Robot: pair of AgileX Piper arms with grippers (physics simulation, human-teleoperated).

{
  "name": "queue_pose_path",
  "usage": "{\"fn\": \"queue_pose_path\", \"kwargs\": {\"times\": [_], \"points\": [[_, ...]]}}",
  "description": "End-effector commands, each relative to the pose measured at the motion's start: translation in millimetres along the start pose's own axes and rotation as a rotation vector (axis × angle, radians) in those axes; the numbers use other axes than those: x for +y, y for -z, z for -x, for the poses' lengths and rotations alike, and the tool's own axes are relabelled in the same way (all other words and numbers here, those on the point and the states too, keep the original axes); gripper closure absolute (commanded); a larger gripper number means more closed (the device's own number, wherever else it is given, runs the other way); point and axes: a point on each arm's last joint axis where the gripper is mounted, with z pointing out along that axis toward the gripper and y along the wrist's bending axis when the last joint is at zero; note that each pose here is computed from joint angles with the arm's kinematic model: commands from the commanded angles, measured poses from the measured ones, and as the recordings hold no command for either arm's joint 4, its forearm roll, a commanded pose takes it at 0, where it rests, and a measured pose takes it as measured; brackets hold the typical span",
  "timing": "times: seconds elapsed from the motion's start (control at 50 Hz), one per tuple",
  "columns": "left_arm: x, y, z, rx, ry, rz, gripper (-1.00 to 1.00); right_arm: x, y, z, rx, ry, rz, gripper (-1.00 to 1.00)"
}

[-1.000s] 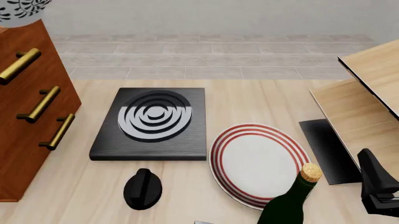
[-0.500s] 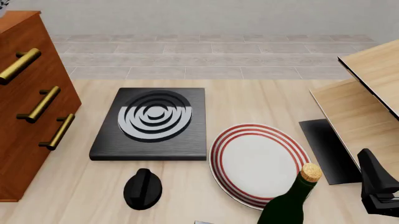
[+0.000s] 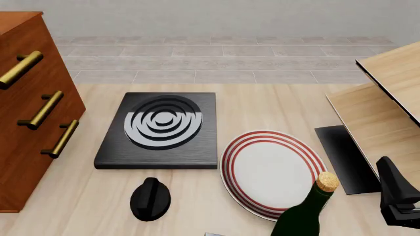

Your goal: Put the bowl on the top of the cabinet.

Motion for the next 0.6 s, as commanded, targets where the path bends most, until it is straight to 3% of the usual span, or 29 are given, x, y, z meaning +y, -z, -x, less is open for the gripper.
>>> {"fn": "queue_pose_path", "kwargs": {"times": [0.02,0.6], "points": [[10.9,1.0,4.4,-0.022,0.026,0.038,1.00,0.0,0.0,0.0,0.000,0.000,0.000,-1.00],[38.3,-10.7,7.0,-0.045,0.077,0.134,1.00,0.0,0.0,0.0,0.000,0.000,0.000,-1.00]]}}
